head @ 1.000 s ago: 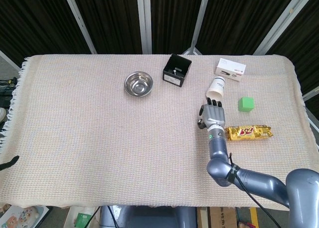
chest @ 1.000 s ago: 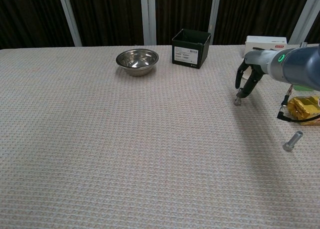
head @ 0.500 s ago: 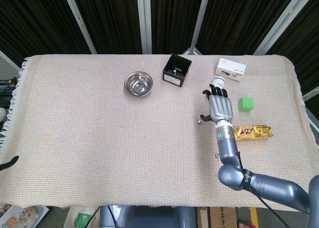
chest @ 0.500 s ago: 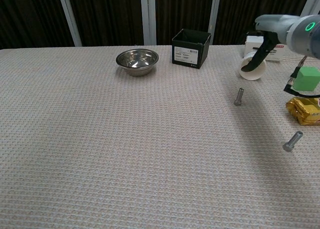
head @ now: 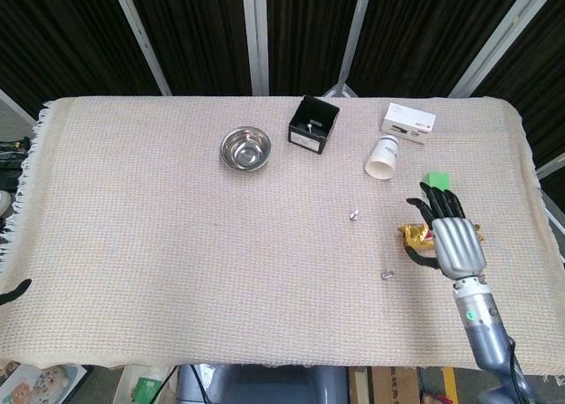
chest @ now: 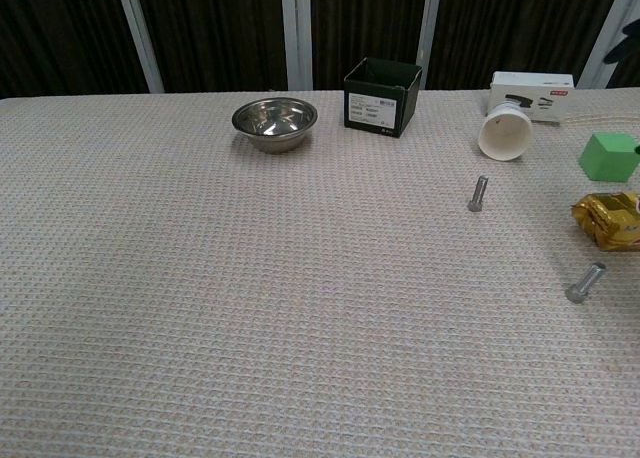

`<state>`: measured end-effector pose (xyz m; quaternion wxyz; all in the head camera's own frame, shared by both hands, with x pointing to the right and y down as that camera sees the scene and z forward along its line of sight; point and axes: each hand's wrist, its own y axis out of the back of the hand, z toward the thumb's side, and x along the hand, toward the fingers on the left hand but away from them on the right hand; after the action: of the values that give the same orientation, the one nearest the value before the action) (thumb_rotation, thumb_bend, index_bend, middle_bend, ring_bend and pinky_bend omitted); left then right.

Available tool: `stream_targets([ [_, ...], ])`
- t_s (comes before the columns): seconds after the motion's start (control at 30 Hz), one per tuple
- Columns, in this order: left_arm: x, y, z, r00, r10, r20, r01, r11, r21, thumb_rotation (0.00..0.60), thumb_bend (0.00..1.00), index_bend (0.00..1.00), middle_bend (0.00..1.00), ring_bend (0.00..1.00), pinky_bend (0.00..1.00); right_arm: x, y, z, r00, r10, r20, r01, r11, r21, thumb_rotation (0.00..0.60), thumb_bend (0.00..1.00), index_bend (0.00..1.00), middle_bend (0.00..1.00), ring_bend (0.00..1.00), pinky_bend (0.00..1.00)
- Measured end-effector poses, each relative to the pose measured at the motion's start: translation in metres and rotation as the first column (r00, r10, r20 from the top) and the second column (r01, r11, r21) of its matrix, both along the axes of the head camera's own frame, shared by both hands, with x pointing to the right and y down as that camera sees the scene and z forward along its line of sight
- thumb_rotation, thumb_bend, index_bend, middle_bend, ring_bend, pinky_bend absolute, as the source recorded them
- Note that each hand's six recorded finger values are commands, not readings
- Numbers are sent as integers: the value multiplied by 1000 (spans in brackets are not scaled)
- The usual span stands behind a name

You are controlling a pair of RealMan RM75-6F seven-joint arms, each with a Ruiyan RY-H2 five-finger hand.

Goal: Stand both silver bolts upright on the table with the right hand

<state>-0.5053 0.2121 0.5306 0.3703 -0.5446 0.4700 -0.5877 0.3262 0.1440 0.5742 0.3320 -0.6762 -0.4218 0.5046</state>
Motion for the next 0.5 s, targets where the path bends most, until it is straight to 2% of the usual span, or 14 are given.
stream_targets([
  [0.13,-1,0,-1,1000,-1,-2,1,1000,3,600,11,112,19,0,0,21,31,-8,1000,6,-15,-6,999,34,600,225,217,42,0,0],
  [0.27,-1,1,0,1000,-1,0,1,1000,-7,600,11,113,19,0,0,44,69,-8,997,15,-75,-12,999,39,600,225,217,42,0,0],
  [0.37,0,4,2,1000,0,2,0,999,-33,600,11,111,19,0,0,51,80,-5,991,38,-125,-33,998,45,600,226,217,42,0,0],
  [0.5,1,5,0,1000,2,-10,-3,999,-43,600,11,97,19,0,0,60,86,-4,985,84,-149,-72,994,85,600,226,216,42,0,0],
])
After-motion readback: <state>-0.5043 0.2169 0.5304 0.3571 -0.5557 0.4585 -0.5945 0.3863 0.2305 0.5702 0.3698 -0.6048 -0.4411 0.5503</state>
